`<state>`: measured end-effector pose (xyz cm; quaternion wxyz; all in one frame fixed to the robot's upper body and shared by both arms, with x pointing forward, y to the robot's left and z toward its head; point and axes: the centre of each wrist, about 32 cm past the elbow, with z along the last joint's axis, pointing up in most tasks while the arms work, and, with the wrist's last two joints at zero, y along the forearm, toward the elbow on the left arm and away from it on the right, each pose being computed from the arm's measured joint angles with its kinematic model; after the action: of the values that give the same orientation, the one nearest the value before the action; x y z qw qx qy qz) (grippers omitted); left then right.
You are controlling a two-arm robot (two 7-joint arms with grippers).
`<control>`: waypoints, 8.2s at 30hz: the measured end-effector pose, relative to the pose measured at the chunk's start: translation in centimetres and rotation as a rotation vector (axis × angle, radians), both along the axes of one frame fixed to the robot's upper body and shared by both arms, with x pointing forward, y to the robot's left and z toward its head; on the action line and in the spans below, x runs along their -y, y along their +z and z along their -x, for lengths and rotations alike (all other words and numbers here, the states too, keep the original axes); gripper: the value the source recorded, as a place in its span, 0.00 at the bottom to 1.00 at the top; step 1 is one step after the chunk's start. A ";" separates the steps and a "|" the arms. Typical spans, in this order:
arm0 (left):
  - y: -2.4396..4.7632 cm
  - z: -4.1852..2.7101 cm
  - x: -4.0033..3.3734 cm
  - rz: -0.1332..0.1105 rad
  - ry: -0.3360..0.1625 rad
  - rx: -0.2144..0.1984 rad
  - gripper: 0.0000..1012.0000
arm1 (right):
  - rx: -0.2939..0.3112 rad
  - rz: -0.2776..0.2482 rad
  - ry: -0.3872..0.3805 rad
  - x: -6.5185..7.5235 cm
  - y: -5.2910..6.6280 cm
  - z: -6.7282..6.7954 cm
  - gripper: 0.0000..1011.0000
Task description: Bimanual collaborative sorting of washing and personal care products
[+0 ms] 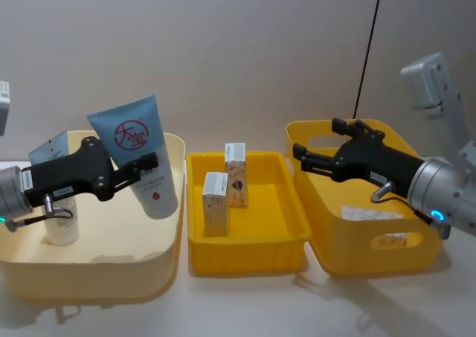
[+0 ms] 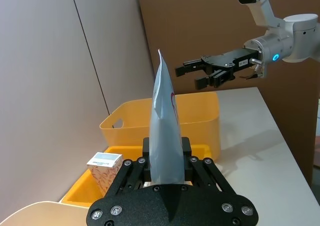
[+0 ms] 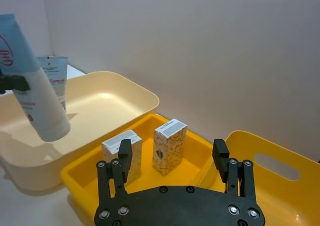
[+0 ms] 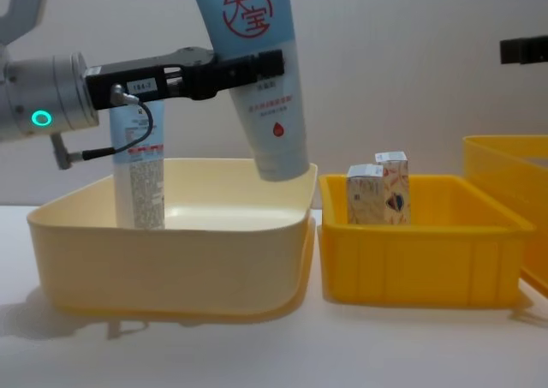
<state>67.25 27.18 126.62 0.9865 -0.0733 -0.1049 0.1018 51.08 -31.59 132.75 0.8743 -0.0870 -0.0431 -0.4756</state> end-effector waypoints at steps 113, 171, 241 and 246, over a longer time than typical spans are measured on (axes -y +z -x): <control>1.65 -0.39 3.27 -0.029 -0.122 0.042 0.30 | -0.068 0.141 0.086 -16.6 -0.9 2.2 0.99; 1.29 -0.22 3.25 -0.028 -0.151 0.054 0.30 | -0.065 0.129 0.079 -17.3 -1.1 2.3 0.54; 1.25 -0.18 3.18 -0.028 -0.148 0.054 0.99 | 0.006 0.180 0.003 -11.6 0.1 2.2 0.54; 1.25 -0.18 3.18 -0.028 -0.148 0.054 0.99 | 0.014 0.186 -0.023 -10.4 0.2 2.3 0.54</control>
<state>67.43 24.00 127.87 0.9891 -0.0698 -0.1270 0.0251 48.82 -21.21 132.92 0.8565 -0.1651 -0.0924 -0.4802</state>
